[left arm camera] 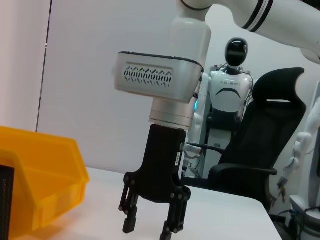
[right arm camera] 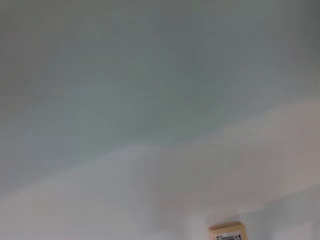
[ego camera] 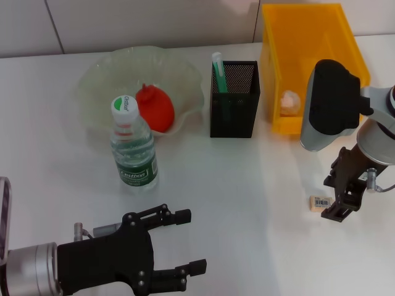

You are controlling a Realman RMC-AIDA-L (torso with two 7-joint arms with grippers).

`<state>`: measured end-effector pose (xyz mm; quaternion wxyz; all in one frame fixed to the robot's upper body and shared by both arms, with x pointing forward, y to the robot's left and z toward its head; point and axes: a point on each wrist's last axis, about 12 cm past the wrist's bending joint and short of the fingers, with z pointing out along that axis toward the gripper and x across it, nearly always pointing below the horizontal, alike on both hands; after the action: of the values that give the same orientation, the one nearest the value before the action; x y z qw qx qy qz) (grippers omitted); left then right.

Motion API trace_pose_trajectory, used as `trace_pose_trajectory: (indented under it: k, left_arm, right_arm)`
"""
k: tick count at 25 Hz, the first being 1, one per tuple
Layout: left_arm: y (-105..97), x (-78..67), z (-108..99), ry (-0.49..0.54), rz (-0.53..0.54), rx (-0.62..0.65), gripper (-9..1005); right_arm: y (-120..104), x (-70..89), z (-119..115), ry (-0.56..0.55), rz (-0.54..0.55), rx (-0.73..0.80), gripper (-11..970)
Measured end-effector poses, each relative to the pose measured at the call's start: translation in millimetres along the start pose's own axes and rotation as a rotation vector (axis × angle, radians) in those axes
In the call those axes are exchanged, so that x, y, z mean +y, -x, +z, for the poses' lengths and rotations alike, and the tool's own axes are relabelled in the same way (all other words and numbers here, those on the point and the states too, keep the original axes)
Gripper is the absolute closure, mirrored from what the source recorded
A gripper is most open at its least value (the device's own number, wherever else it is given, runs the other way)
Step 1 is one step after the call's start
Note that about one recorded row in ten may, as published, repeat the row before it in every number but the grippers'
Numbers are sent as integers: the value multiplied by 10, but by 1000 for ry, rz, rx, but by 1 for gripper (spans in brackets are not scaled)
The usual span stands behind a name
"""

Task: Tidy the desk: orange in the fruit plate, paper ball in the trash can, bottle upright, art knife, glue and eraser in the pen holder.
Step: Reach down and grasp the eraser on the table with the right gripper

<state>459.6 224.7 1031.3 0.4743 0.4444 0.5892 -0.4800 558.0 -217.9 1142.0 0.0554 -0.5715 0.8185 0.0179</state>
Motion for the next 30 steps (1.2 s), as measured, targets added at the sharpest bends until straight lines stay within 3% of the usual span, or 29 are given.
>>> trace_pose_trajectory:
  k: [9,26,30]
  left_arm:
    - [-3,-2,-1,1,-2,0,183]
    - [-9,-2,4,3,-3,2,182]
    - [-10,-3,7,2,-4,3,182]
  right_arm:
    - [15,-12,83,-3,9,2,381]
    - [68,-10,172,13,-5,11,445]
    - [66,-26,172,9,-2,4,556]
